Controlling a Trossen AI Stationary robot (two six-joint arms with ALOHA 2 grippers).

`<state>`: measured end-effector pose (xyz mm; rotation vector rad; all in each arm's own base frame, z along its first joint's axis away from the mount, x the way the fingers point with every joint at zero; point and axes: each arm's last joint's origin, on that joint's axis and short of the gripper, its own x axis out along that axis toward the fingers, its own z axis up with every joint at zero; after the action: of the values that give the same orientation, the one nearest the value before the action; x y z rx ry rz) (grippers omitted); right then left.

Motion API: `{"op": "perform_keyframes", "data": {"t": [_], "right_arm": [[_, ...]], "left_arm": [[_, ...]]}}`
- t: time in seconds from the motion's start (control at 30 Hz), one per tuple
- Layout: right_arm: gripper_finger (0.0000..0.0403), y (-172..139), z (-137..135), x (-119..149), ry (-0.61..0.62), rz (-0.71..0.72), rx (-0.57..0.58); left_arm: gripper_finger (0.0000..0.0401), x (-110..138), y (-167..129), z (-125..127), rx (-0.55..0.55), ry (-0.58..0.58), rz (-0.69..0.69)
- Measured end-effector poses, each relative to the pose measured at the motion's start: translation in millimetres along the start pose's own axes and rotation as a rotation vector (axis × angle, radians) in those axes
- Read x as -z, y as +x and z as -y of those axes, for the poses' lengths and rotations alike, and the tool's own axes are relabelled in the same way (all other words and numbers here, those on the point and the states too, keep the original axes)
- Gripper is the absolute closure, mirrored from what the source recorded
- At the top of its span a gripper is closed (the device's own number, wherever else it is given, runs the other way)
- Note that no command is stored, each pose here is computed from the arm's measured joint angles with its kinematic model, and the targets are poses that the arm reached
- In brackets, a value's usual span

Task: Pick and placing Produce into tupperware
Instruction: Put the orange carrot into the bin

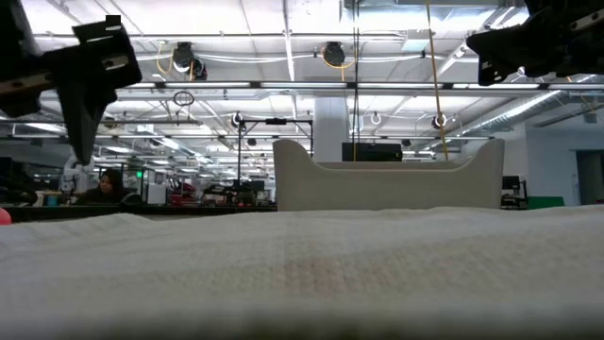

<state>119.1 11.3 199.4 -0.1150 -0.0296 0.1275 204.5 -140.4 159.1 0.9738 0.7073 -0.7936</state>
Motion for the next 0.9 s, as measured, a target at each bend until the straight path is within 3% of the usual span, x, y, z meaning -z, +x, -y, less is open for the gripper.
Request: {"op": "perform_keyframes", "data": {"t": [0.9], "right_arm": [[0.0403,0.0,0.0,0.0,0.022,0.0,0.0]], "left_arm": [[0.0091,-3.9,3.3,1.7,0.039,0.047,0.061]]}}
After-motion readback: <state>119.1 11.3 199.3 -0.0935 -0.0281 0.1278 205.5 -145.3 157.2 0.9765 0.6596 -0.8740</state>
